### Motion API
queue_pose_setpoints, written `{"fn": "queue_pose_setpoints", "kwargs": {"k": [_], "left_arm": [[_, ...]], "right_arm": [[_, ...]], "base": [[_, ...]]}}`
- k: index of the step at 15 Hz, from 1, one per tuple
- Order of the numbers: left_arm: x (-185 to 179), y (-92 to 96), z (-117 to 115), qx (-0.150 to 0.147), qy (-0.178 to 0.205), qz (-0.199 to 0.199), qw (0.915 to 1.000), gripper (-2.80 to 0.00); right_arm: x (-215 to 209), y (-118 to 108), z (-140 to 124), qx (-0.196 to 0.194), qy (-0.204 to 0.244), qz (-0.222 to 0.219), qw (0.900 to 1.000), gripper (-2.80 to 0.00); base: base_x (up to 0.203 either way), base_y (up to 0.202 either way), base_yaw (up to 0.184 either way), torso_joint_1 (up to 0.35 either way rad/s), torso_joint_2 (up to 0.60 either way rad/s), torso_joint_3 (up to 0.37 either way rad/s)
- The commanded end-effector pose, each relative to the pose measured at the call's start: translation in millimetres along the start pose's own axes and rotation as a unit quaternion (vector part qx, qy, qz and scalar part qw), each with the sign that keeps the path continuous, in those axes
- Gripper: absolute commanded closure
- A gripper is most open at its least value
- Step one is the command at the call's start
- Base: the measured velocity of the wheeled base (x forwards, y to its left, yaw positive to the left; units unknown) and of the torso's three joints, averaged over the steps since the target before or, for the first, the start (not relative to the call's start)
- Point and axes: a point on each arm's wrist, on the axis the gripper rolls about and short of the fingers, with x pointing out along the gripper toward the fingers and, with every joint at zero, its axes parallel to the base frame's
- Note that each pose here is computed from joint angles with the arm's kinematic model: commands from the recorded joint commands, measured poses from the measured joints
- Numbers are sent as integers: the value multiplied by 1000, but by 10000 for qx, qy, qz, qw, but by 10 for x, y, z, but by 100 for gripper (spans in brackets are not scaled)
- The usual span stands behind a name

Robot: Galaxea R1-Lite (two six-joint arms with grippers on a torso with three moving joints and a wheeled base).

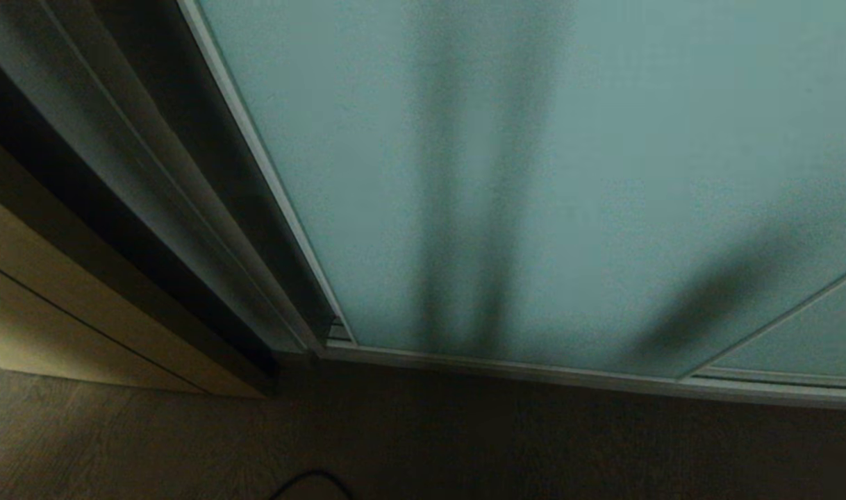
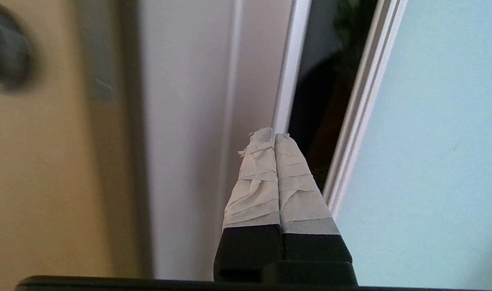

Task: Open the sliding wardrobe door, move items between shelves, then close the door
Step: Open the door

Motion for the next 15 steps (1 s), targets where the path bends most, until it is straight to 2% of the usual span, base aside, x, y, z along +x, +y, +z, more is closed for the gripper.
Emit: {"fn": "queue_pose_setpoints", "kwargs": {"k": [1, 6, 12, 15], "left_arm": [[206, 3, -214, -7, 279, 7, 9996, 0], [560, -109, -448, -174, 241, -297, 9991, 0], [861, -254, -864, -275, 628, -512, 9963, 0], [1050, -307, -926, -291, 535, -552, 9966, 0]], "right_arm": [[0, 0, 0, 2, -3, 0, 10000, 0], [1, 0, 1, 2, 5, 0, 10000, 0], [0, 0, 0, 2, -2, 0, 10000, 0], [0, 0, 0, 2, -3, 0, 10000, 0]], "base": [[0, 0, 0, 0, 0, 0], [0, 0, 0, 0, 0, 0], [0, 0, 0, 0, 0, 0], [0, 0, 0, 0, 0, 0]]}}
